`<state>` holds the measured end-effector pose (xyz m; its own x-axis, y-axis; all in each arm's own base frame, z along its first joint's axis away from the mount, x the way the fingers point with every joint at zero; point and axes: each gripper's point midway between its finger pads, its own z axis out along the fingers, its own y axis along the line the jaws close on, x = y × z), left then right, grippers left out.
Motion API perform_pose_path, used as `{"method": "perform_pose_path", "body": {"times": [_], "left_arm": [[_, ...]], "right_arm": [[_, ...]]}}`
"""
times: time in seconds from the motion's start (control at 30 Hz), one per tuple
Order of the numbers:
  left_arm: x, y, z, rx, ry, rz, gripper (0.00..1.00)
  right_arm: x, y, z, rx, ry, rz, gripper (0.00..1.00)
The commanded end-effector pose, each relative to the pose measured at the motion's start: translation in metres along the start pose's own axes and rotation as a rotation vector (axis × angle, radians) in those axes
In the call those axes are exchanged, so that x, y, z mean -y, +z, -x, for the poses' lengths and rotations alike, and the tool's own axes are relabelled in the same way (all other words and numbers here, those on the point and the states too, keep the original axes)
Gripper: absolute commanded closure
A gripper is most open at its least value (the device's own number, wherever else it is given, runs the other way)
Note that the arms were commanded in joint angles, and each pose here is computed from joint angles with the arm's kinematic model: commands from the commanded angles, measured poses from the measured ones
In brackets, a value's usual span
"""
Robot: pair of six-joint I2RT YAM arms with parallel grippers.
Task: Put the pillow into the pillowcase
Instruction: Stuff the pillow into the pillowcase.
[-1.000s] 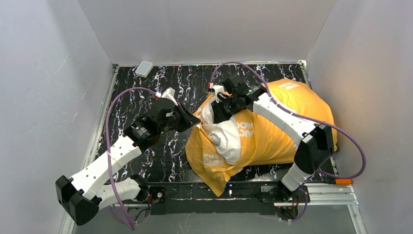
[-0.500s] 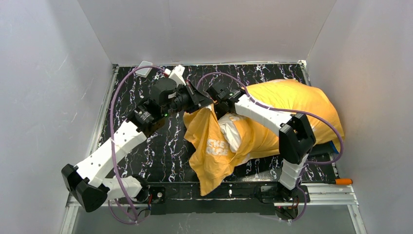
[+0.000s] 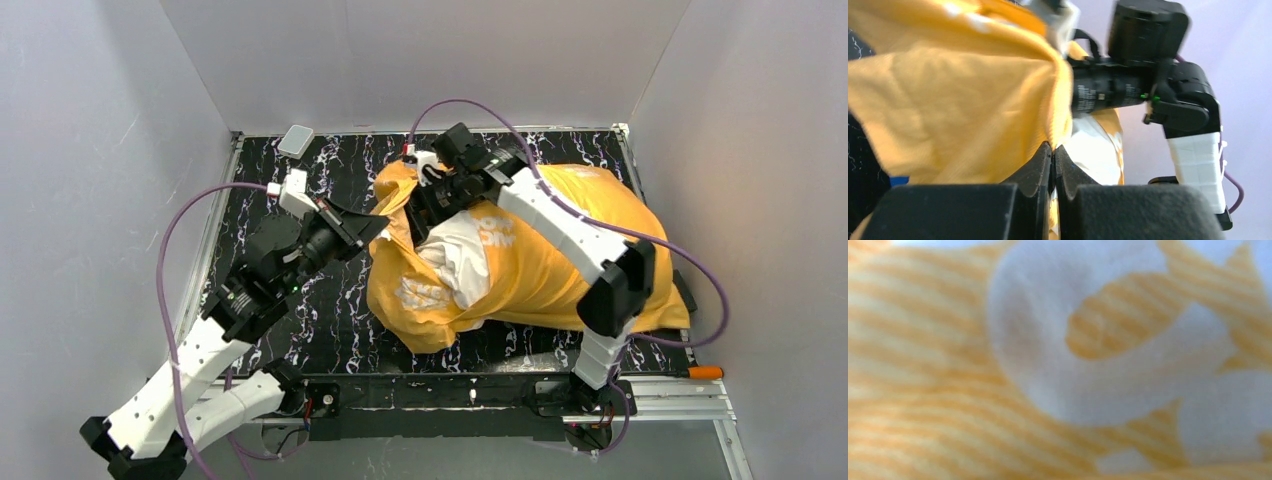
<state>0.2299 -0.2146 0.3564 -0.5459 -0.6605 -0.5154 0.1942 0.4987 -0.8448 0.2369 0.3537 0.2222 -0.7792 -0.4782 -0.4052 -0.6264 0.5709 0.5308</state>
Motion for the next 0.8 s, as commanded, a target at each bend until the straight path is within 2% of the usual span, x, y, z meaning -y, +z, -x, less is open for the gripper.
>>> {"method": "perform_pose_path", "body": {"times": [0.0, 0.17, 0.3, 0.37, 0.43, 0.47, 0.53, 0.63, 0.67, 0.77], "left_arm": [[0.019, -0.049, 0.068, 0.317, -0.071, -0.063, 1.0], [0.011, -0.045, 0.06, 0.3, -0.08, -0.056, 1.0], [0.016, -0.034, 0.055, 0.266, -0.077, -0.063, 1.0], [0.022, -0.033, 0.063, 0.291, -0.067, -0.076, 1.0], [0.031, -0.034, 0.074, 0.334, -0.044, -0.088, 1.0], [0.036, -0.035, 0.079, 0.349, -0.029, -0.095, 1.0], [0.05, -0.036, 0.088, 0.36, -0.001, -0.113, 1.0], [0.062, -0.028, 0.08, 0.291, 0.051, -0.13, 1.0], [0.065, -0.024, 0.075, 0.253, 0.073, -0.13, 0.95], [0.071, -0.01, 0.048, 0.067, 0.172, -0.113, 0.54]], "right_arm": [[0.03, -0.061, -0.022, 0.056, 0.097, -0.155, 0.16], [-0.012, -0.09, 0.003, 0.217, 0.031, -0.004, 0.09], [-0.043, -0.109, 0.018, 0.279, -0.009, 0.123, 0.08], [-0.043, -0.107, 0.012, 0.248, 0.018, 0.131, 0.07], [-0.029, -0.095, -0.007, 0.141, 0.077, 0.097, 0.19], [-0.02, -0.089, -0.017, 0.089, 0.1, 0.062, 0.21], [-0.006, -0.084, -0.031, 0.031, 0.137, 0.012, 0.22], [-0.004, -0.086, -0.034, 0.022, 0.136, -0.007, 0.21], [-0.005, -0.087, -0.032, 0.027, 0.136, -0.003, 0.21], [-0.006, -0.084, -0.03, 0.014, 0.142, 0.004, 0.2]]}}
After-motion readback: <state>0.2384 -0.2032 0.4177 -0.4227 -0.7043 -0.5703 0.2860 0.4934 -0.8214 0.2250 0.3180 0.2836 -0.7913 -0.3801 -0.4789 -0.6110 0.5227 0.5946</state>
